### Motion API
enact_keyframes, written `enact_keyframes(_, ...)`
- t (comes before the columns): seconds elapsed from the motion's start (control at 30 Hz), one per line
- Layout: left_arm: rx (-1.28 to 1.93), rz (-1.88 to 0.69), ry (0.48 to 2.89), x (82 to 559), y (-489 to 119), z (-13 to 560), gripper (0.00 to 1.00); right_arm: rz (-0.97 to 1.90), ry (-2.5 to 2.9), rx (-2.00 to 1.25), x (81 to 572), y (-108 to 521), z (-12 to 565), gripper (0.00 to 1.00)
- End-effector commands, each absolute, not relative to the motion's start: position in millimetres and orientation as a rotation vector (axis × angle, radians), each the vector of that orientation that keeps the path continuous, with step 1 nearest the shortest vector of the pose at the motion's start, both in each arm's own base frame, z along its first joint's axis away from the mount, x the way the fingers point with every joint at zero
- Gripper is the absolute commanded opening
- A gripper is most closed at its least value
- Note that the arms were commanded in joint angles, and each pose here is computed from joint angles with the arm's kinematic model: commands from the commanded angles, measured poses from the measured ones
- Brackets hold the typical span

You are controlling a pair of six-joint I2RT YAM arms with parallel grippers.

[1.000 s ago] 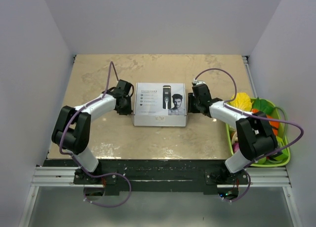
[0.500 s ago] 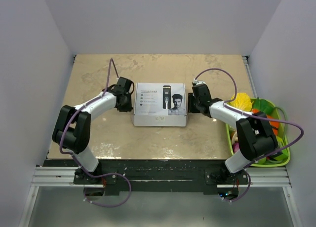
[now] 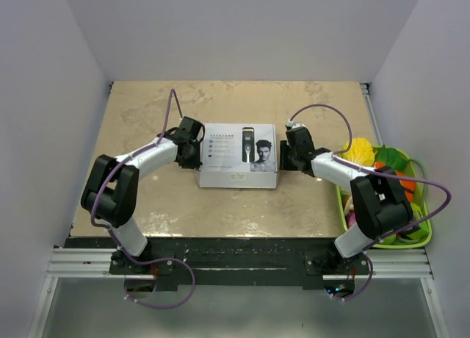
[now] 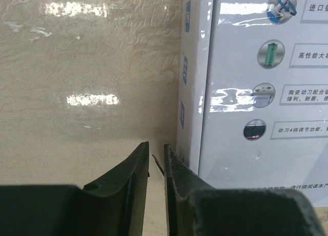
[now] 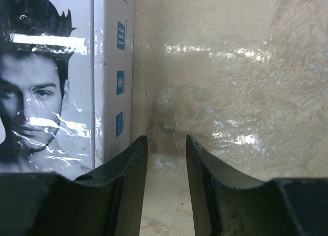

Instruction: Sort the hair-cutting tools

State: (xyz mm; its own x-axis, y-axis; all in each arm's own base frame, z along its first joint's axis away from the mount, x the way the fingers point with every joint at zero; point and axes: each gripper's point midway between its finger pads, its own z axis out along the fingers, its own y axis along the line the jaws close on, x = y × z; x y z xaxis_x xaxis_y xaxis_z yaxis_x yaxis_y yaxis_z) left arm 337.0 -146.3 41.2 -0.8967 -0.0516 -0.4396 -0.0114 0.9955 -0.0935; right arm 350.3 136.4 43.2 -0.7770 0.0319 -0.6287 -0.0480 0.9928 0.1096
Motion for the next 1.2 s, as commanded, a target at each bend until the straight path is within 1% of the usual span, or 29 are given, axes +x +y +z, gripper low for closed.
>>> enact_keyframes(0.0, -0.037, -0.152, 2.637, 348.2, -154.9, 50.7, 0.22, 0.193, 2.418, -0.003, 353.1, 141.3, 53.2, 0.39)
enact_keyframes(0.47, -0.033, -0.137, 2.666, 326.6, -150.5, 44.4, 0.21, 0.223, 2.468, -0.014, 338.3, 145.1, 43.7, 0.38)
enact_keyframes(0.77, -0.026, -0.155, 2.662, 321.5, -152.5, 46.6, 0.21, 0.230, 2.458, -0.024, 337.3, 148.1, 54.0, 0.37)
enact_keyframes(1.17, -0.027, -0.213, 2.652, 316.6, -158.8, 54.3, 0.21, 0.328, 2.544, -0.129, 319.2, 164.1, 43.0, 0.35)
